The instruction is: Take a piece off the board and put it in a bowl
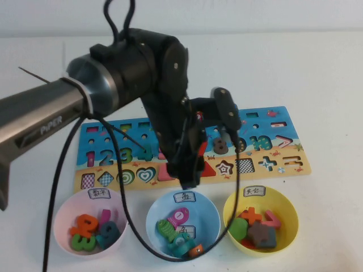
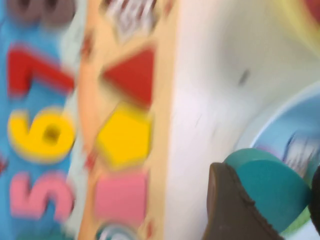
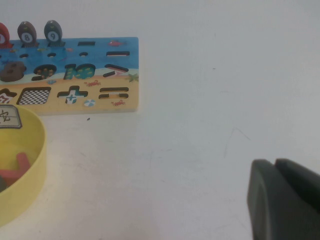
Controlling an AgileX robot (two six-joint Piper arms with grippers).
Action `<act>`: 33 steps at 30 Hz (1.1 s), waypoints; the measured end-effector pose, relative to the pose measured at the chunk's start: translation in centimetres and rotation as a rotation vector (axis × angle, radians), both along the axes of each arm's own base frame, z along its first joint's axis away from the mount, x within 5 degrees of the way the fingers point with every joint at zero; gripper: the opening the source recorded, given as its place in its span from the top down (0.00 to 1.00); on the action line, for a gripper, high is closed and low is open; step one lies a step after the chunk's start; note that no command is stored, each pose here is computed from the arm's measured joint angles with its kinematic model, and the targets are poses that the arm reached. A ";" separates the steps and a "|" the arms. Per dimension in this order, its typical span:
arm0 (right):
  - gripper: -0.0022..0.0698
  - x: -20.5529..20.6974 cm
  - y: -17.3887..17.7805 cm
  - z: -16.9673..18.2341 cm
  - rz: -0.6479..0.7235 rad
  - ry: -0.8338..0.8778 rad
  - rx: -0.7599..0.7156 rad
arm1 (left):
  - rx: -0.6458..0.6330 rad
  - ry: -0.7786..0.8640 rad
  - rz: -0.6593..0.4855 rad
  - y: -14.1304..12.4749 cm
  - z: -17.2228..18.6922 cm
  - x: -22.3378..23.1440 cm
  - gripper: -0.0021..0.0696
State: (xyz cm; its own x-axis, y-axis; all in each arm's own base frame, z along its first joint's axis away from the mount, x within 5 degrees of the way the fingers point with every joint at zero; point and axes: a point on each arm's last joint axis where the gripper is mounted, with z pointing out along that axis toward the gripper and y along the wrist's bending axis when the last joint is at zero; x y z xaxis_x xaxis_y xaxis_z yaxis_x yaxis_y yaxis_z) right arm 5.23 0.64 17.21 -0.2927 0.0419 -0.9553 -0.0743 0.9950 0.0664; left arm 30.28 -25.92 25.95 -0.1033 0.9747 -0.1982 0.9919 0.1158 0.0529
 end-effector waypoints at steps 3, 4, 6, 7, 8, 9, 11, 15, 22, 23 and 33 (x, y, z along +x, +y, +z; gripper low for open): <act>0.99 0.0 0.0 0.0 0.000 0.000 0.000 | -0.054 -0.024 0.001 -2.3 0.4 -1.3 0.58; 0.99 0.0 0.0 0.0 0.000 0.000 0.000 | -0.078 -0.027 0.001 -3.0 0.6 -1.7 0.58; 0.99 0.0 0.0 0.0 0.000 0.000 0.000 | -0.139 -0.037 -0.007 -4.5 1.2 -2.6 0.58; 0.99 0.0 0.0 0.0 0.000 0.000 0.000 | -0.163 -0.034 -0.012 -5.2 1.3 -3.1 0.58; 0.99 0.0 0.0 0.0 0.000 0.000 0.000 | -0.192 -0.034 -0.017 -5.8 1.5 -3.5 0.58; 0.99 0.0 0.0 0.0 0.000 0.000 0.000 | -0.219 -0.032 -0.021 -6.4 1.6 -4.0 0.58; 0.99 0.0 0.0 0.0 0.000 0.000 0.000 | -0.252 -0.021 -0.012 -7.3 1.5 -4.5 0.58; 0.99 0.0 0.0 0.0 0.000 0.000 0.000 | -0.258 0.029 0.056 -8.3 0.0 -4.5 0.58; 0.99 0.0 0.0 0.0 0.000 0.000 0.000 | -0.201 0.092 0.128 -9.0 -3.3 -3.9 0.58; 0.99 0.0 0.0 0.0 0.000 0.000 0.000 | -0.196 0.098 0.131 -9.1 -3.5 -4.0 0.58; 0.99 0.0 0.0 0.0 0.000 0.000 0.000 | -0.129 0.107 0.125 -9.0 -4.9 -4.0 0.58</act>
State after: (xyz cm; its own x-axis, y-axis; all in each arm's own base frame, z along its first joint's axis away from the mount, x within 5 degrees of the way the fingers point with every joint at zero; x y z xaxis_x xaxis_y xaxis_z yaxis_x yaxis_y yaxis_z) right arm 5.23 0.64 17.21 -0.2927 0.0419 -0.9553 -0.0743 0.9950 0.0664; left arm 26.32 -34.93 21.09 -0.2488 0.9204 -0.3016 0.9686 0.2372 -0.0750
